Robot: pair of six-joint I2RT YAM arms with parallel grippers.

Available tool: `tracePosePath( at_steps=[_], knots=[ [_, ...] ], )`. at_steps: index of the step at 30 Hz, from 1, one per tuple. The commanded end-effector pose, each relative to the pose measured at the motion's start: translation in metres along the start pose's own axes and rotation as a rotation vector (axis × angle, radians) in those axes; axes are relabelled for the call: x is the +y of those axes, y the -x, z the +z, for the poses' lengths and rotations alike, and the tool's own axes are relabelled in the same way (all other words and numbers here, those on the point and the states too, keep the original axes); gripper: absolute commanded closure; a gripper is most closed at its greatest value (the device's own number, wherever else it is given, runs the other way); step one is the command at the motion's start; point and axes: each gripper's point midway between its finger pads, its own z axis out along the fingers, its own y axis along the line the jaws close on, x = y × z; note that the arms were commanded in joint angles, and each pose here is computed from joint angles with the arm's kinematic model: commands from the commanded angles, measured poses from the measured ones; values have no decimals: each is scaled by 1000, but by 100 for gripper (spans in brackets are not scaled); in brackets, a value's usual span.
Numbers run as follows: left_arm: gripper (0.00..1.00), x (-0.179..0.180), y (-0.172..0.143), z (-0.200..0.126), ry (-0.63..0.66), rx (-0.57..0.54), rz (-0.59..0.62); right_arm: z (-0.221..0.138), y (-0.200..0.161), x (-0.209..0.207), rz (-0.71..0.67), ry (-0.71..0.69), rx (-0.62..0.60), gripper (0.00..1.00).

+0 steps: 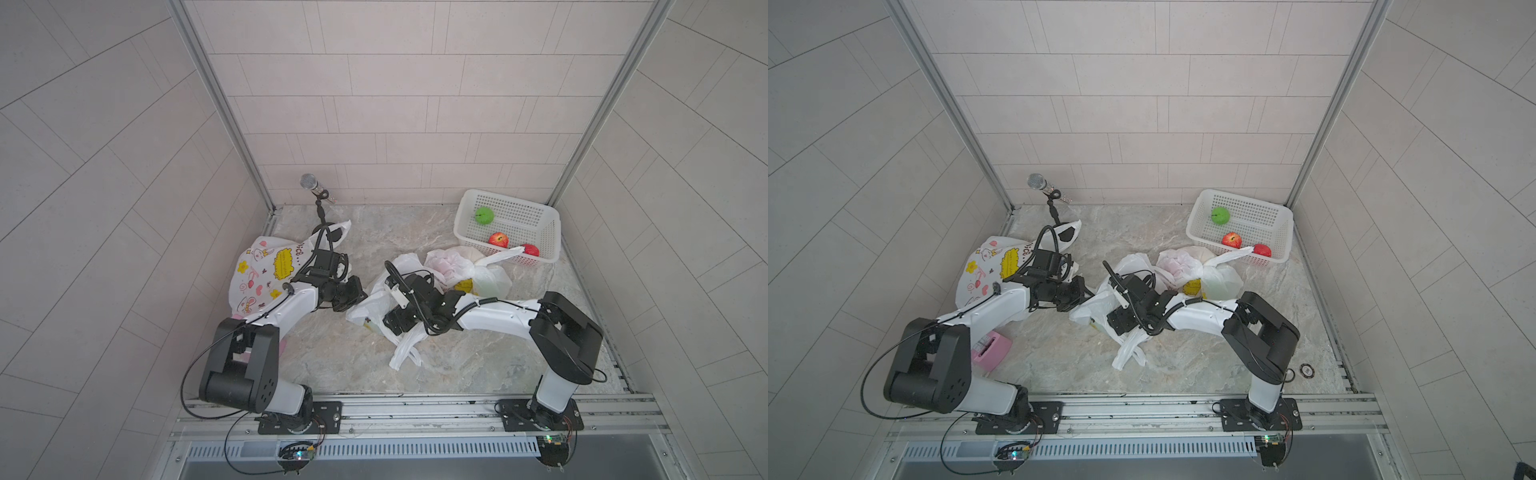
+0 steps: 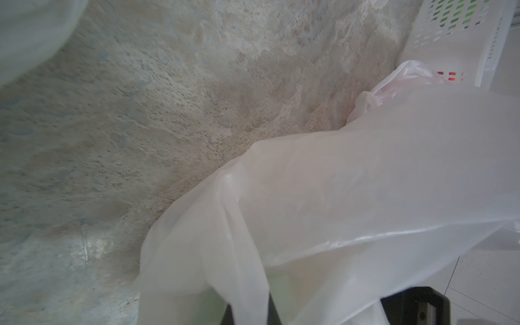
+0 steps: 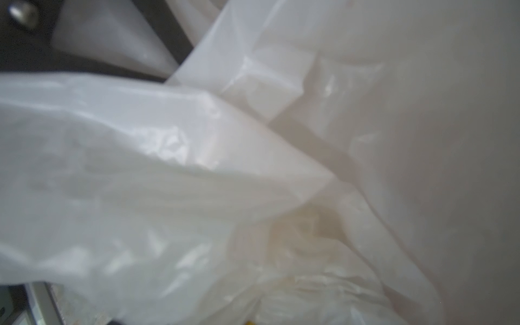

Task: Untie the knot of a plastic bag & take out the apple
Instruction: Pick up the apple from the plastic bag.

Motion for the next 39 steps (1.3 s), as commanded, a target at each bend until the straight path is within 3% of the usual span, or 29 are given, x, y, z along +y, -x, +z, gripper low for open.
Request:
tracePosePath(
  at_steps=[1,4,8,11,15,20,25,32,39],
  knots=[
    [91,-2,2,0,1,-1,20,-16,-16,33,-20,142,19,11],
    [92,-1,2,-1,4,0,21,-30,-34,41,-33,167,50,6],
    [92,1,3,-1,14,-2,21,-48,-52,39,-39,174,63,9],
    [92,3,3,-1,17,1,19,-59,-63,33,-38,152,75,22],
    [92,5,2,0,22,7,18,-66,-62,13,14,85,41,51],
    [92,5,1,1,21,10,15,-60,-40,5,15,26,-2,59],
    [92,4,0,1,15,9,14,-39,-17,9,18,25,15,57],
    [92,4,-2,2,4,15,13,-5,-11,9,46,7,66,25],
    [92,4,-3,5,-7,22,9,14,-19,11,47,0,125,16]
  ],
)
